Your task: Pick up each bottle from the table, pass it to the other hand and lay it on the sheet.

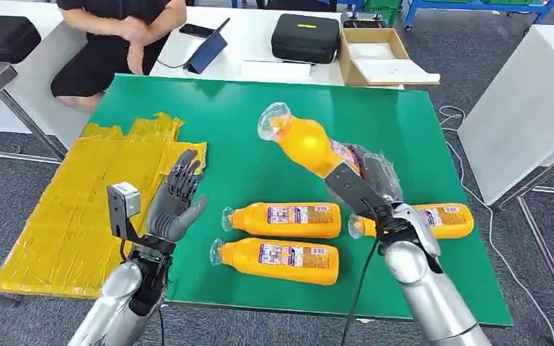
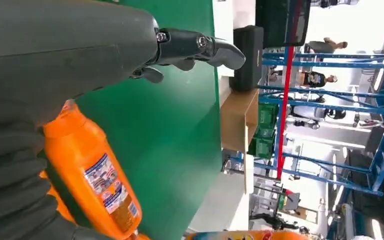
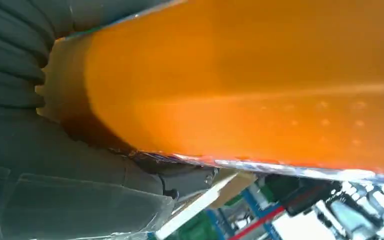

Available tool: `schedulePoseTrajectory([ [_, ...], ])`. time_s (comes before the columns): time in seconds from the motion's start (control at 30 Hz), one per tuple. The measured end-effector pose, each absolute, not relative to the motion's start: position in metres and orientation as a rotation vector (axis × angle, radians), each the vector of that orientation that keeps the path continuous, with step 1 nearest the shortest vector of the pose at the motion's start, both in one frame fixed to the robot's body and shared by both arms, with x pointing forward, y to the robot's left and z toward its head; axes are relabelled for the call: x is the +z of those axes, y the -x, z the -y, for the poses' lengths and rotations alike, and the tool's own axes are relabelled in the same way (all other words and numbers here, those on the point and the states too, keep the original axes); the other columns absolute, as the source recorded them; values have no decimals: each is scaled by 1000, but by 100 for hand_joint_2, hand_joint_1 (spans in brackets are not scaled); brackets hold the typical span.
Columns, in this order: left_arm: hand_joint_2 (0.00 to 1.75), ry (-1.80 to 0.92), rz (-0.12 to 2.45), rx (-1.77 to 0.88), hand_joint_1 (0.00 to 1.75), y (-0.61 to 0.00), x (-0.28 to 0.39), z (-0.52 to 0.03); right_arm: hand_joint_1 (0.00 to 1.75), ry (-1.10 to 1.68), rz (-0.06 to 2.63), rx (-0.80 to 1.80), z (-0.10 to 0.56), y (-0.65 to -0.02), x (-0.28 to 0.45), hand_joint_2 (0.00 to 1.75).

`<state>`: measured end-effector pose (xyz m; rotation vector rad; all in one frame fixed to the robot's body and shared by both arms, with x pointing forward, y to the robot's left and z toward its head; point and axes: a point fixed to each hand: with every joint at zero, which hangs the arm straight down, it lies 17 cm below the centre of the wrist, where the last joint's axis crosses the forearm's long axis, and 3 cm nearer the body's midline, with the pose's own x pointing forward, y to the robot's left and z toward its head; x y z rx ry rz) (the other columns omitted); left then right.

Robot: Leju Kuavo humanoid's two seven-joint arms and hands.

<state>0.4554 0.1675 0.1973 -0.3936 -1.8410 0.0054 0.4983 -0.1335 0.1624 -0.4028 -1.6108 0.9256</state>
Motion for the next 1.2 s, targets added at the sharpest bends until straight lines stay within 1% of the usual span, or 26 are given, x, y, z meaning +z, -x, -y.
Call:
schedulePoseTrajectory([
  [0.17, 175, 393, 1840, 25, 0, -461, 201, -169, 175, 326, 1653, 933, 81, -498, 181, 175],
  [0.37, 175, 371, 1840, 39, 0, -465, 201, -172, 175, 298, 1673, 957, 46, -497, 194, 175],
  [0.63, 175, 394, 1841, 32, 0, -468, 209, -162, 175, 274, 1652, 1007, 1, -501, 198, 175],
  [0.73, 175, 401, 1839, 27, 0, -469, 211, -158, 175, 268, 1639, 1029, -8, -500, 193, 175],
  [1.2, 175, 484, 1810, 83, 0, -472, 228, -146, 175, 169, 1508, 1128, -44, -473, 122, 175],
])
